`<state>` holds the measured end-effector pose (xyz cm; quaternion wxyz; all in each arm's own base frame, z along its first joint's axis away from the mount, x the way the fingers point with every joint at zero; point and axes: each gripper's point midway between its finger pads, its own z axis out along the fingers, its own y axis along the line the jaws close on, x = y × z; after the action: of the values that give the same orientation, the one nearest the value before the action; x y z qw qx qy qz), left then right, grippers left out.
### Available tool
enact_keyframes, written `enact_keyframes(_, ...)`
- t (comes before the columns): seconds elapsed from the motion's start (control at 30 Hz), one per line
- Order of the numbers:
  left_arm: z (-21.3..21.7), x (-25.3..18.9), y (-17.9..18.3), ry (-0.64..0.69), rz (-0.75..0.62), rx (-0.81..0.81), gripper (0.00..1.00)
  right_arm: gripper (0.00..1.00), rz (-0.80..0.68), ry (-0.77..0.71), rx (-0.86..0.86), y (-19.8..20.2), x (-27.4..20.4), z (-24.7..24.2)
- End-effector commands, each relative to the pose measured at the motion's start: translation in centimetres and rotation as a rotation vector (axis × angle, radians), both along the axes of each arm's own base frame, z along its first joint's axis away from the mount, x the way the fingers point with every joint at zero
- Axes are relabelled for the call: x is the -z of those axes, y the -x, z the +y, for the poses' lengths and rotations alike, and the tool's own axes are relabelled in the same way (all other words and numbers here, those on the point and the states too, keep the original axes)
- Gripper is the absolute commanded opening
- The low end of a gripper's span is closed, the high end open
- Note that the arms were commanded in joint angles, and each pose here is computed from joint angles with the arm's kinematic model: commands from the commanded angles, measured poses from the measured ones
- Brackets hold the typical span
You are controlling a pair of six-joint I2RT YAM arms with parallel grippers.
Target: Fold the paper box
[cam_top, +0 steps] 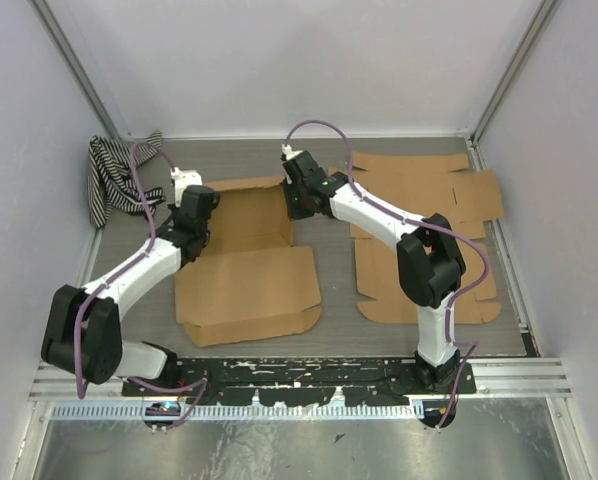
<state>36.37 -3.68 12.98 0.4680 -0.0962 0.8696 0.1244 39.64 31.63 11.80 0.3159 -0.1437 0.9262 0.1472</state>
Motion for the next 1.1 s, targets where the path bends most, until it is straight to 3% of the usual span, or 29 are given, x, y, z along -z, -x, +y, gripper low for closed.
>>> enact_keyframes(0.0, 2.9, -0.9, 1.0, -0.268, 0.026, -0.138, 0.0, 0.01, 0.034, 0.035, 0.095, 0.8, -0.2, -1.9)
enact_keyframes(0.13, 3.3, -1.1, 1.3, -0.321, 0.025, -0.168, 0.0, 0.01, 0.051, 0.041, 0.126, 0.8, 0.5, -2.0)
enact_keyframes(0.37, 2.4, -1.5, 1.0, -0.265, -0.002, -0.137, 0.0, 0.02, 0.054, 0.0, 0.102, 0.7, 0.3, -1.0)
enact_keyframes(0.57, 0.3, -1.1, 0.3, -0.157, -0.054, -0.033, 0.0, 0.29, -0.002, -0.038, 0.048, 0.5, -1.0, -0.4)
enact_keyframes(0.63, 0.0, -1.0, 0.3, -0.143, -0.068, -0.011, 0.0, 0.33, -0.018, -0.03, 0.04, 0.3, -1.1, -0.4)
enact_keyframes(1.07, -2.7, -1.8, 0.3, -0.015, -0.183, 0.149, 0.0, 0.31, -0.155, -0.13, -0.057, -2.2, -1.5, 2.5)
